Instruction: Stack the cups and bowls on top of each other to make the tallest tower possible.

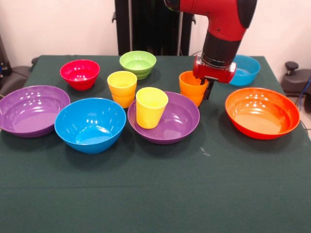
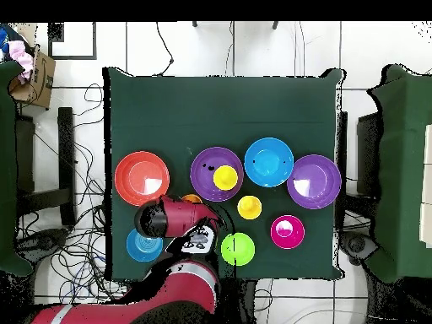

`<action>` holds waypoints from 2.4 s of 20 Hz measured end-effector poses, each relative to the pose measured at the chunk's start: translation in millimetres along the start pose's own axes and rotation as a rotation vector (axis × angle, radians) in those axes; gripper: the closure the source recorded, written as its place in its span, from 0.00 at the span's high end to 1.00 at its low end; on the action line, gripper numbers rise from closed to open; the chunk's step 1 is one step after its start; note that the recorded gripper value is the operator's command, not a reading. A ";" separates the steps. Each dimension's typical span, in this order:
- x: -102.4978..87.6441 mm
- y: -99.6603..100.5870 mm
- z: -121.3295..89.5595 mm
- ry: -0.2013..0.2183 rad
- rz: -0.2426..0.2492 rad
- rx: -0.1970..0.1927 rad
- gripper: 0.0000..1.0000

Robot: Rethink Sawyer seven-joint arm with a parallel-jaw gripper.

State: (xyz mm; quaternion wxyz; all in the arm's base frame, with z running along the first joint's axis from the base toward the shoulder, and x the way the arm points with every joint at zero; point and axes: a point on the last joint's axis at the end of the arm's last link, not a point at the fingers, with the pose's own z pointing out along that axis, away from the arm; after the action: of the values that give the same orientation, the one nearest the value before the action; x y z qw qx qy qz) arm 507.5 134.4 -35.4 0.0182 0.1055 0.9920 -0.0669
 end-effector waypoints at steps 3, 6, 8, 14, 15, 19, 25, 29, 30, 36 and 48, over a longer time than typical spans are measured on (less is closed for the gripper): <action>1.9 0.1 -0.5 0.022 0.000 0.004 0.00; 6.0 -0.7 -0.8 0.056 0.000 0.011 0.00; 7.7 -0.9 -1.5 0.069 -0.001 0.013 0.00; 10.5 -1.6 0.7 0.096 -0.001 0.019 0.00; 10.8 -1.8 4.1 0.100 0.000 0.020 0.00; 9.1 -1.6 7.1 0.099 -0.001 0.020 0.00; 9.0 -1.5 6.8 0.099 -0.001 0.020 0.00; 6.0 0.7 0.9 0.093 -0.002 0.017 0.00; 4.7 1.2 -1.7 0.092 -0.002 0.016 0.00; -4.2 4.8 -21.0 0.083 -0.002 0.009 0.00; -24.2 19.3 -105.6 0.102 -0.005 -0.015 0.00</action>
State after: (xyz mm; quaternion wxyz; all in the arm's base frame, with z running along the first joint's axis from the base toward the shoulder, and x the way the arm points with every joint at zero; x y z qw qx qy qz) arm 532.9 162.5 67.8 -0.0317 0.1061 0.9924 -0.0542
